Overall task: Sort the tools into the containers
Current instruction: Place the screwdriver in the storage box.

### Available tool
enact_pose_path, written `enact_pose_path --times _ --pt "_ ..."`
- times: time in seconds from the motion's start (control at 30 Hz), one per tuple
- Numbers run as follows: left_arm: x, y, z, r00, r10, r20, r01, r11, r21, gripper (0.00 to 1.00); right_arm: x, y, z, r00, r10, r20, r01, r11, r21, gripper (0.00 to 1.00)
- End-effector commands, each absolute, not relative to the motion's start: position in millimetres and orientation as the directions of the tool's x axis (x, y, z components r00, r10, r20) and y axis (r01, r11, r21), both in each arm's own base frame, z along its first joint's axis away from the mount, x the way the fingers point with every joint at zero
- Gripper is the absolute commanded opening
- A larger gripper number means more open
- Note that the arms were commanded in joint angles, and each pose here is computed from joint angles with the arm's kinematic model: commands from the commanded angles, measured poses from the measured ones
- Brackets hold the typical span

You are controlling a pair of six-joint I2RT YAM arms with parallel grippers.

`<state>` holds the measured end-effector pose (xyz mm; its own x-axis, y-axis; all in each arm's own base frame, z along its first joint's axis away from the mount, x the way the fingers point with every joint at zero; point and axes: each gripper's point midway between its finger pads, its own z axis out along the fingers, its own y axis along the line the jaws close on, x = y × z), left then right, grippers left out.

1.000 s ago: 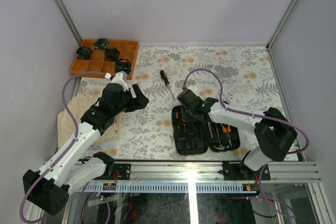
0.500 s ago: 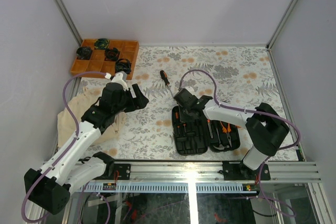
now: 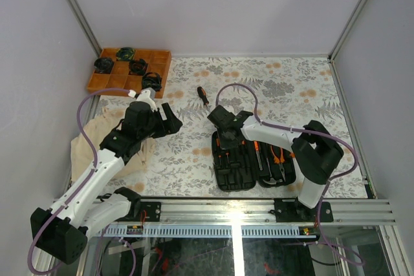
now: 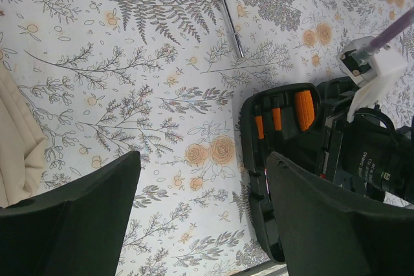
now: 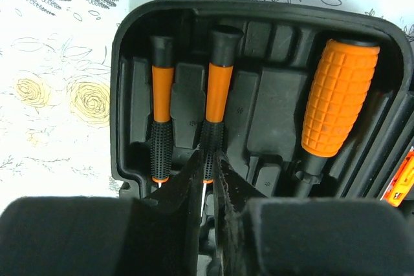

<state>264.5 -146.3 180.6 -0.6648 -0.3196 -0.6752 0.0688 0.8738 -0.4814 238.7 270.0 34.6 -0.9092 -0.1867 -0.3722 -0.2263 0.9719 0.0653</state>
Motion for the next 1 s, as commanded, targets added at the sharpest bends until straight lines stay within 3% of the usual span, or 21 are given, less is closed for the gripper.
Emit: enact_pose_path --times 0.0,0.3,0.67,0.8,0.9,0.97 --pt "268 -148 182 -0.656 -0.319 -0.684 0.089 0.867 -0.491 0.77 211 252 -3 -0.940 -0.283 -0.191 -0.282 0.959 -0.035 0.14" --pt "268 -149 183 -0.656 -0.319 -0.684 0.094 0.864 -0.494 0.77 191 248 -35 -0.951 -0.306 -0.036 -0.304 0.951 -0.049 0.00" --pt "267 -154 185 -0.666 -0.320 -0.673 0.113 0.850 -0.515 0.77 176 235 -63 -0.951 -0.301 0.077 -0.308 0.946 -0.099 0.00" --pt "267 -154 186 -0.666 -0.321 -0.673 0.120 0.845 -0.521 0.77 184 235 -52 -0.956 -0.293 0.013 -0.292 0.950 -0.106 0.00" --pt "267 -155 187 -0.666 -0.320 -0.674 0.128 0.841 -0.526 0.77 203 249 -19 -0.951 -0.287 -0.119 -0.282 0.958 -0.054 0.01" --pt "267 -155 188 -0.663 -0.321 -0.676 0.130 0.840 -0.527 0.77 218 265 12 -0.934 -0.273 -0.232 -0.286 0.958 0.020 0.07"
